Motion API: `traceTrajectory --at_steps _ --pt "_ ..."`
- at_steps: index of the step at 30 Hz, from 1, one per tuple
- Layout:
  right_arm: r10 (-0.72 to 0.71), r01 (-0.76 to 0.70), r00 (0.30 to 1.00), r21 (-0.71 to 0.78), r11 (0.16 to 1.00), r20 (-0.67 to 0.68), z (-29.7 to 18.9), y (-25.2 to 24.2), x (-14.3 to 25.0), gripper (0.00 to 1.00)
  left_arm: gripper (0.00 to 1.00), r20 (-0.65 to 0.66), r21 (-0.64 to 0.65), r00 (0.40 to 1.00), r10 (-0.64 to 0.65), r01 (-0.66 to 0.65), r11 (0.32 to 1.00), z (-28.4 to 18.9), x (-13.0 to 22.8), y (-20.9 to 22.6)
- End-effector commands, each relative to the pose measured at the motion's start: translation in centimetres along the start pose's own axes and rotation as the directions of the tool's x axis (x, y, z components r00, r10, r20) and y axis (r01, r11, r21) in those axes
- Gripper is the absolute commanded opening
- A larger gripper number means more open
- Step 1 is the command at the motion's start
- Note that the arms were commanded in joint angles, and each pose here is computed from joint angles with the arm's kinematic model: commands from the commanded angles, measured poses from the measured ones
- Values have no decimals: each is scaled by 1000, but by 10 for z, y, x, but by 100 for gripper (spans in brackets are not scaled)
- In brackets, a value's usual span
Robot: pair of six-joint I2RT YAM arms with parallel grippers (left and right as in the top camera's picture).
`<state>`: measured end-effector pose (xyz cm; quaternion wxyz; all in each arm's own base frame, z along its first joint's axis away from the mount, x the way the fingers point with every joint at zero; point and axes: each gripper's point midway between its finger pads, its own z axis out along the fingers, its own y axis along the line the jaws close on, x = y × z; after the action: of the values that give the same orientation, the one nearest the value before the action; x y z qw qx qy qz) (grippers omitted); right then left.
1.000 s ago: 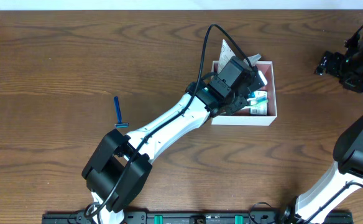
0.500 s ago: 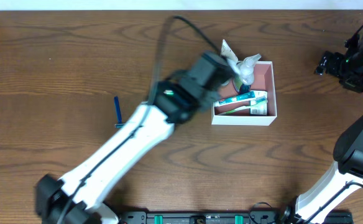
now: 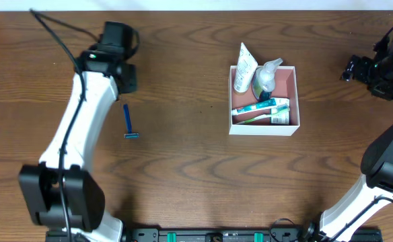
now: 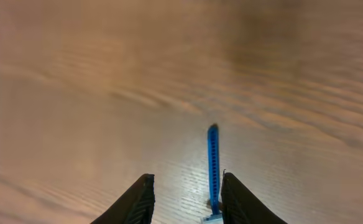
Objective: Pack container
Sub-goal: 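Move the left gripper to the blue razor and grasp its handle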
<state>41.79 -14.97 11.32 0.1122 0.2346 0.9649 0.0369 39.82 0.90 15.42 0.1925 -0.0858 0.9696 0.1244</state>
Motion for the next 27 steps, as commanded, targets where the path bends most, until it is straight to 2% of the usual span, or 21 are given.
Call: traceTrajectory --at_steps 1,6,12,13,16,27 --pt "9 -9 1000 -6 1000 11 -5 4 -1 99 36 -143 67 985 -93 103 992 34 21 -9" --pt "9 -9 1000 -6 1000 11 -5 4 -1 99 35 -277 76 958 -78 103 992 72 44 -19" --pt "9 -9 1000 -6 1000 11 -5 4 -1 99 34 -366 42 927 -82 104 994 100 64 -24" --pt "9 -9 1000 -6 1000 11 -5 4 -1 99 28 -378 37 922 -86 107 994 102 67 -24" --pt "9 -9 1000 -6 1000 11 -5 4 -1 99 21 -417 44 904 -89 118 992 106 76 -28" --pt "9 -9 1000 -6 1000 11 -5 4 -1 99 22 -477 25 876 -76 100 995 105 97 -24"
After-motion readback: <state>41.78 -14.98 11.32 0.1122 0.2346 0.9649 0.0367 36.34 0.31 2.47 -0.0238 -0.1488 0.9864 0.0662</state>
